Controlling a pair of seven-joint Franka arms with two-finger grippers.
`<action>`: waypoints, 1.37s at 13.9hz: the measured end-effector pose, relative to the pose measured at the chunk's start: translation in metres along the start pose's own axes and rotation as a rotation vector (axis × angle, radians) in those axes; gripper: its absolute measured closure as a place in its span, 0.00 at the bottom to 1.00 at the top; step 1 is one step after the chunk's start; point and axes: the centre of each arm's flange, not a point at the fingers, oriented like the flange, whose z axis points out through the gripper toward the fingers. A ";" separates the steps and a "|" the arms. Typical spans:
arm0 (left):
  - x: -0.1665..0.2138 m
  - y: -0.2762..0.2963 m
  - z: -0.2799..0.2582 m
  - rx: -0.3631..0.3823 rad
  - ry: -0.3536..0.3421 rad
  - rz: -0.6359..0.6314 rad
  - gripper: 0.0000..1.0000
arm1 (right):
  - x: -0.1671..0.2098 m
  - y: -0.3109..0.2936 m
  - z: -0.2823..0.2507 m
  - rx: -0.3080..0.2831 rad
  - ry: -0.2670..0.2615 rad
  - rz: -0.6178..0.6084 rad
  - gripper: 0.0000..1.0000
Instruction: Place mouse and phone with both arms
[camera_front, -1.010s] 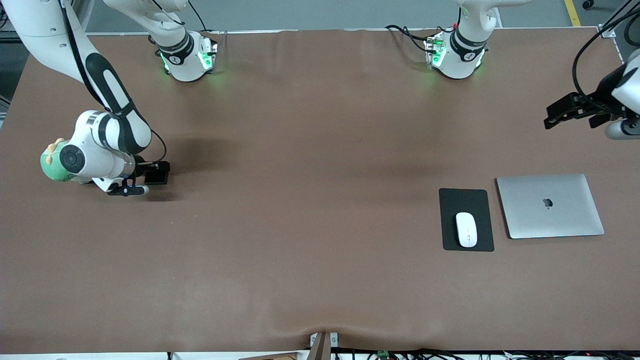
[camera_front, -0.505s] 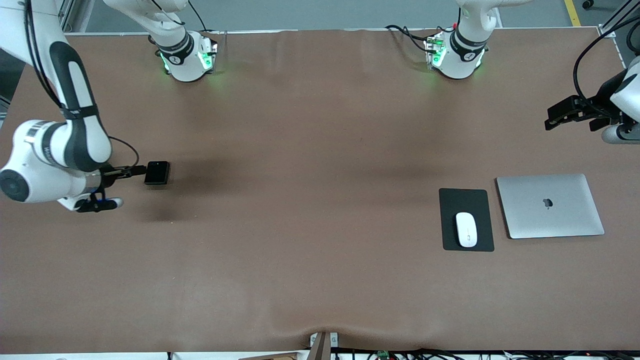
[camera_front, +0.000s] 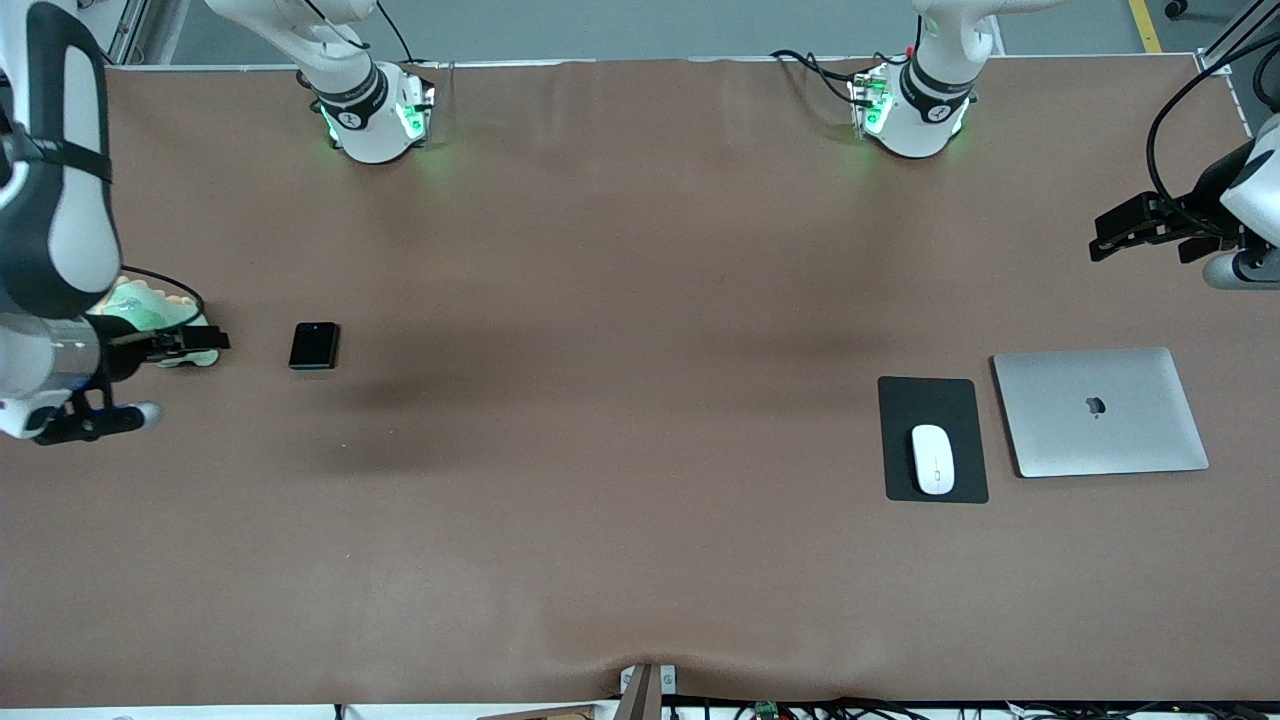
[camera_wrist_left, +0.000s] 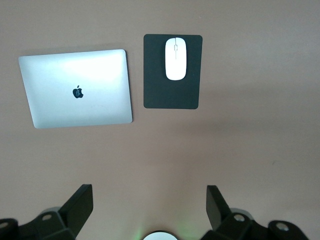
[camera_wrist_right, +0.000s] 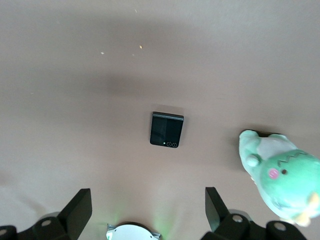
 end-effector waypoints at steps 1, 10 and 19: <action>0.000 0.002 0.000 0.000 0.000 0.000 0.00 | -0.006 -0.001 -0.017 -0.004 0.011 0.001 0.00; -0.001 0.018 0.000 0.003 -0.001 -0.026 0.00 | -0.051 -0.010 -0.122 -0.092 0.144 0.014 0.00; -0.001 0.018 0.000 0.003 -0.003 -0.026 0.00 | -0.146 -0.067 -0.170 -0.110 0.223 -0.054 0.00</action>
